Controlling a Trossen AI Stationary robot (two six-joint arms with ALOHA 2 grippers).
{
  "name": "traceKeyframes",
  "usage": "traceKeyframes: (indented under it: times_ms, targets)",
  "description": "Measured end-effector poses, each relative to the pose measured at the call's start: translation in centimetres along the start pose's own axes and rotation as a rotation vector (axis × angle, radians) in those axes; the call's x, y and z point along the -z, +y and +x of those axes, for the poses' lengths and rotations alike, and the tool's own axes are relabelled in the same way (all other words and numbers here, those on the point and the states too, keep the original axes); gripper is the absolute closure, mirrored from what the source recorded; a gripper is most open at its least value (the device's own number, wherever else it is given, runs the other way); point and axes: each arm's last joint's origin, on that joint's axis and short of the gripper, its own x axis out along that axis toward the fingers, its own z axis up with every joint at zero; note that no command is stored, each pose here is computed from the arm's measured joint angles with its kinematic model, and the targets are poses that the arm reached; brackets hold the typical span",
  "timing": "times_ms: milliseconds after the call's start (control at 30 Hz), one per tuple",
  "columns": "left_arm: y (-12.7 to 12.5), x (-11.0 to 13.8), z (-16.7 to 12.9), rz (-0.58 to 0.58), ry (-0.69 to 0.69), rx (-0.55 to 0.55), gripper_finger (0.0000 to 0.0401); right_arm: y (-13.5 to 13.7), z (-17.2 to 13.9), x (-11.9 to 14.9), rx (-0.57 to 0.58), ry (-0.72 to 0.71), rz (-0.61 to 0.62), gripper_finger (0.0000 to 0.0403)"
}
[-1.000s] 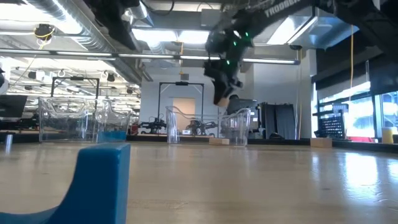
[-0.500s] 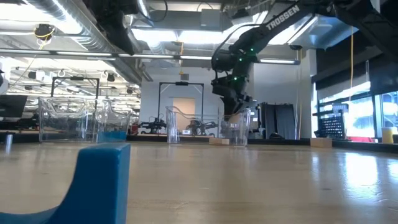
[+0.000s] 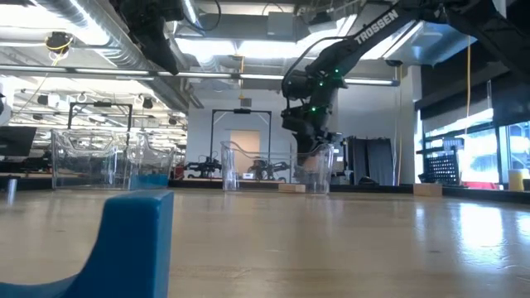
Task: Sort & place blocks by color
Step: Put the bottom brown block into the top middle transparent bin
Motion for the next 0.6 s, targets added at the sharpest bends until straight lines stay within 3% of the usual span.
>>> traceKeyframes:
  times_ms: [267,600]
  targets:
    - [-0.01,0.00,0.00,-0.001,0.000,0.001,0.0209,0.01,0.01,-0.23,-0.006,-0.023,0.072,0.0310]
    - [-0.01,0.01,0.00,-0.020,0.001,0.000,0.0209,0.18,0.02,-0.24,-0.058,-0.026,-0.001,0.0330]
